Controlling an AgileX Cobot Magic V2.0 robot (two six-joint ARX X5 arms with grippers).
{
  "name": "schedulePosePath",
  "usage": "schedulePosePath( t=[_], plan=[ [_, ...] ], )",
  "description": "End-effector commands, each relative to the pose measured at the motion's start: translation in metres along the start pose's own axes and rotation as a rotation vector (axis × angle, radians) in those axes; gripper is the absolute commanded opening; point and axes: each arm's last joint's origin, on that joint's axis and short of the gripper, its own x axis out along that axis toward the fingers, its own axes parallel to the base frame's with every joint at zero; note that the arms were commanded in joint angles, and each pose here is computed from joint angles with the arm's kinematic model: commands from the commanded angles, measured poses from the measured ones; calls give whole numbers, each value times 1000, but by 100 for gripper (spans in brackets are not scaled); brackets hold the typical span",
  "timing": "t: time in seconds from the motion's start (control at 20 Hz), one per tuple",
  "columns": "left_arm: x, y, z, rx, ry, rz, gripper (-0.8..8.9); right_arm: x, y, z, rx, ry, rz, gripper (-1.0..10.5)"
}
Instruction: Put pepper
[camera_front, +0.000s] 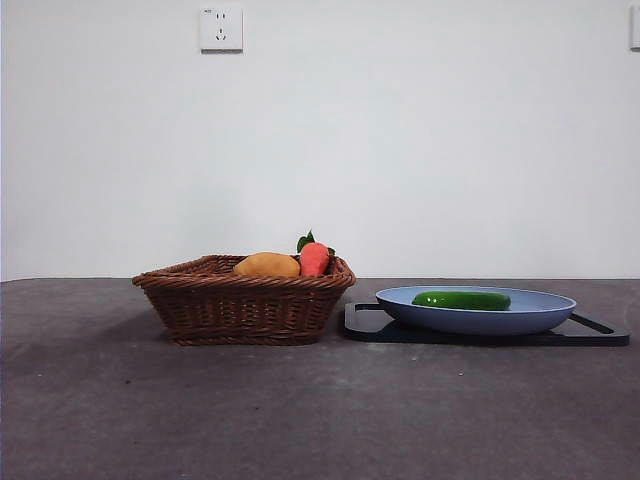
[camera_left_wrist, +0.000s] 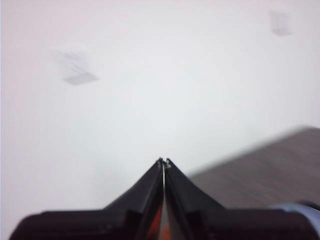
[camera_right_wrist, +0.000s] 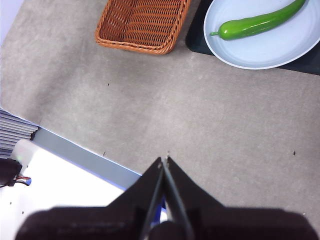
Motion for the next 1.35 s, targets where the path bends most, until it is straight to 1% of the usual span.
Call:
schedulePosePath(
  t=[0.05, 0.15, 0.3, 0.5, 0.65, 0.8, 1.0, 1.25, 1.35],
  plan=[
    [-11, 3, -27, 59, -73, 156, 8, -3, 2, 3, -3, -15, 0, 11],
    [-19, 0, -61, 67, -97, 214, 8, -3, 2, 3, -3, -16, 0, 11],
    [-26, -8, -114, 64, -84, 244, 8, -3, 2, 3, -3, -16, 0, 11],
    [-29, -16, -178, -39, -24, 259, 8, -3, 2, 3, -3, -16, 0, 11],
    [-27, -19, -217, -100, 42, 269, 8, -3, 2, 3, -3, -16, 0, 11],
    [-26, -22, -245, -155, 88, 280, 8, -3, 2, 3, -3, -16, 0, 11],
    [-26, -25, -271, -193, 140, 281, 8, -3, 2, 3, -3, -16, 0, 11],
    [-26, -28, -289, -198, 173, 282, 8, -3, 2, 3, -3, -16, 0, 11],
    [-26, -29, -296, -204, 210, 279, 8, -3, 2, 3, -3, -15, 0, 11]
  ],
)
